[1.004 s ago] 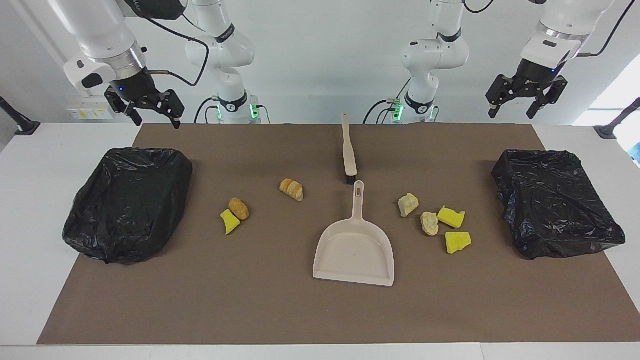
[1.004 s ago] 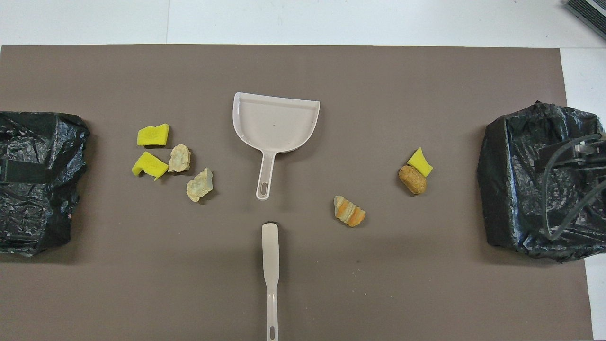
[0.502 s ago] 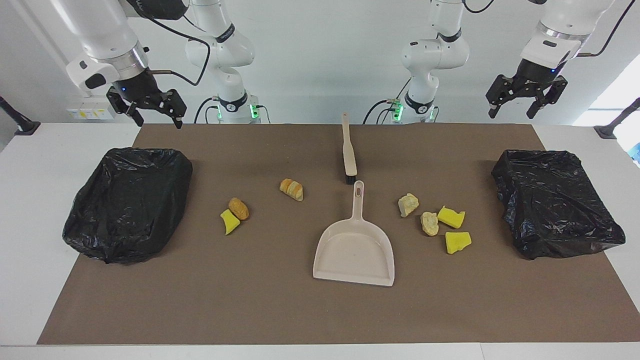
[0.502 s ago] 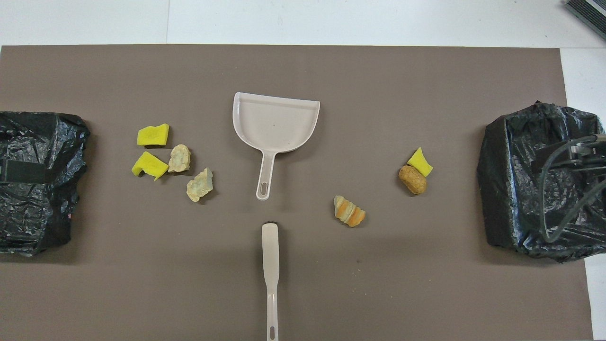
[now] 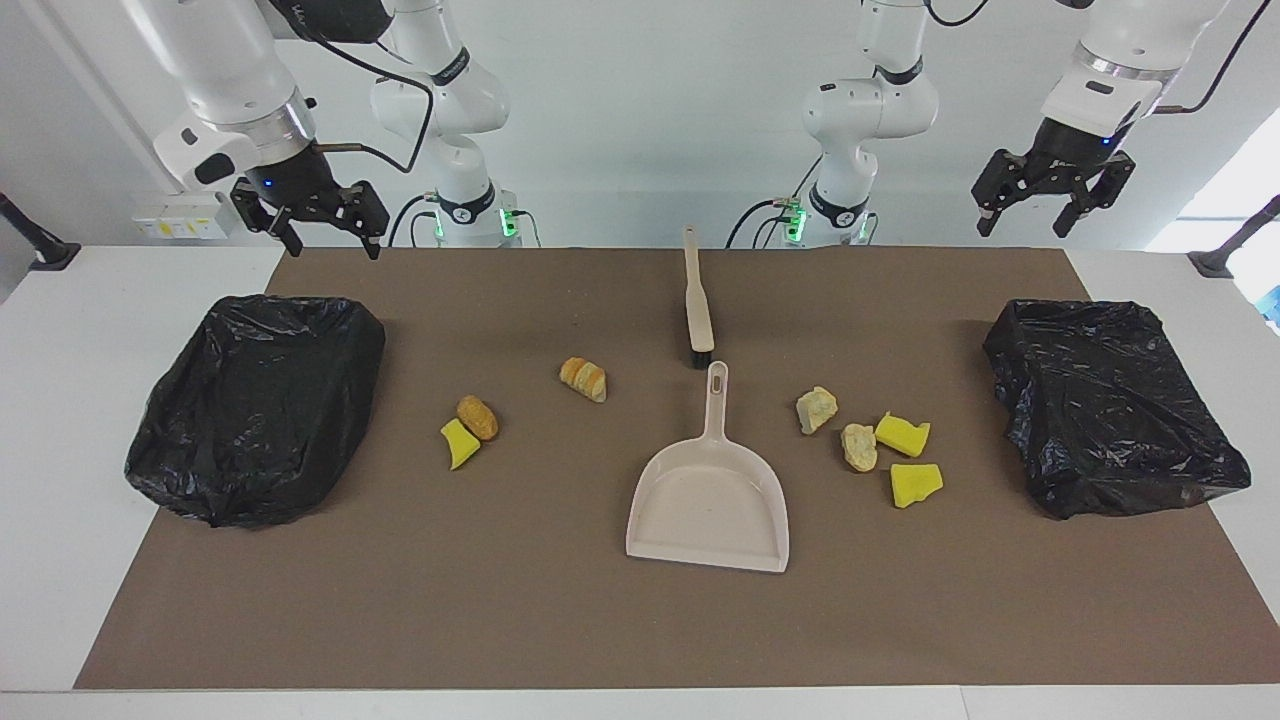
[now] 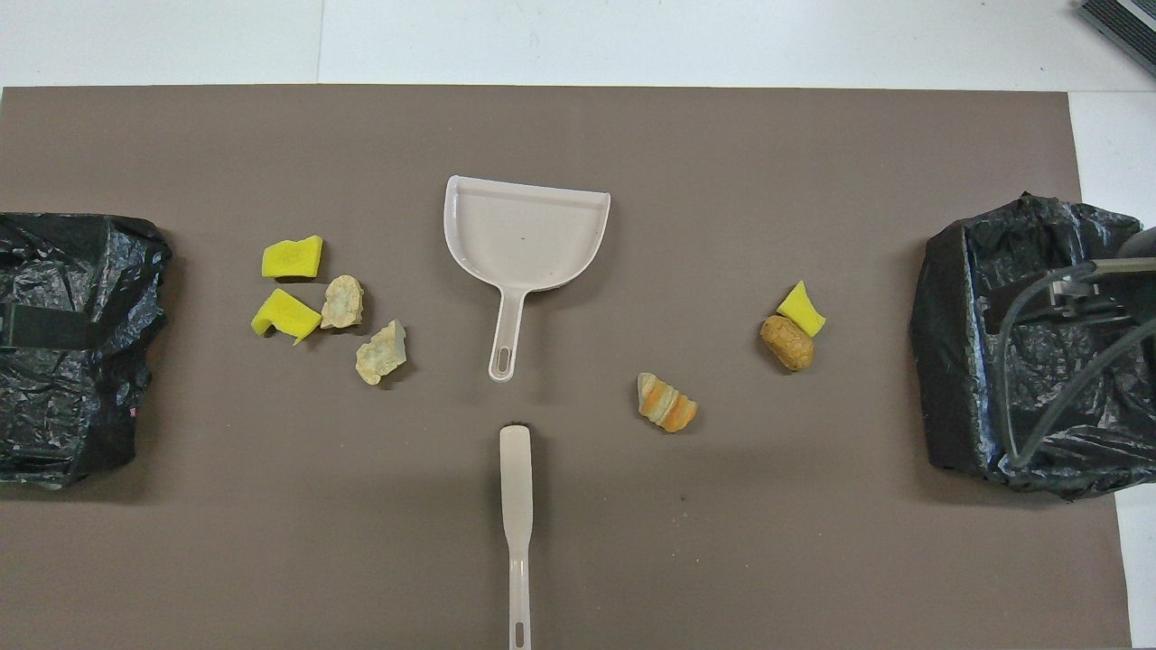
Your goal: Sweep and dump trash in bin
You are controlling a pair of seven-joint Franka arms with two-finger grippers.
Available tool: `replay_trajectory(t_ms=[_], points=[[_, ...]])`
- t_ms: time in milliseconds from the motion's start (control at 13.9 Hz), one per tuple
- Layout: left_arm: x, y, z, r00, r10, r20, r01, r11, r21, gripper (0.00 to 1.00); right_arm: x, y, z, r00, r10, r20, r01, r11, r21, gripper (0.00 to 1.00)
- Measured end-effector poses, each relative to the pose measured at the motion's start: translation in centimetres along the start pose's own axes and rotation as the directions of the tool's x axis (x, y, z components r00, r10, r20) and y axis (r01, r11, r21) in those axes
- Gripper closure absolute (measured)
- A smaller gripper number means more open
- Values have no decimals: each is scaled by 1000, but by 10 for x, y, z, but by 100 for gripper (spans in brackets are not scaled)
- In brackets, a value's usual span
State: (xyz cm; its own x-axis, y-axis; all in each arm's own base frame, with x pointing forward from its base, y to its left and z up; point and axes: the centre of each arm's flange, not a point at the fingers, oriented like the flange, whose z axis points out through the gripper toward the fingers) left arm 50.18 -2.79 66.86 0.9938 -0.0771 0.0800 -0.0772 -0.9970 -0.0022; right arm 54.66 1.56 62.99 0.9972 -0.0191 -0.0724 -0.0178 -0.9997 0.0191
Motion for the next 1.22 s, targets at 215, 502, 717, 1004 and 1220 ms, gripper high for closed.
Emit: replay_trajectory(t_ms=[215, 502, 717, 1004, 1220], points=[[0, 0, 0, 1000, 0, 0, 0, 1000, 0, 0, 23, -36, 22, 998, -50, -26, 50, 999, 2, 0], [0, 0, 0, 1000, 0, 0, 0, 1000, 0, 0, 60, -99, 65, 996, -26, -83, 28, 999, 23, 0], [0, 0, 0, 1000, 0, 0, 0, 1000, 0, 0, 73, -160, 101, 995, 46, -93, -42, 998, 42, 0], [0, 0, 0, 1000, 0, 0, 0, 1000, 0, 0, 76, -235, 137, 984, 126, -123, -117, 990, 80, 0], [0, 0, 0, 1000, 0, 0, 0, 1000, 0, 0, 70, -287, 149, 976, 146, -162, -127, 984, 122, 0]])
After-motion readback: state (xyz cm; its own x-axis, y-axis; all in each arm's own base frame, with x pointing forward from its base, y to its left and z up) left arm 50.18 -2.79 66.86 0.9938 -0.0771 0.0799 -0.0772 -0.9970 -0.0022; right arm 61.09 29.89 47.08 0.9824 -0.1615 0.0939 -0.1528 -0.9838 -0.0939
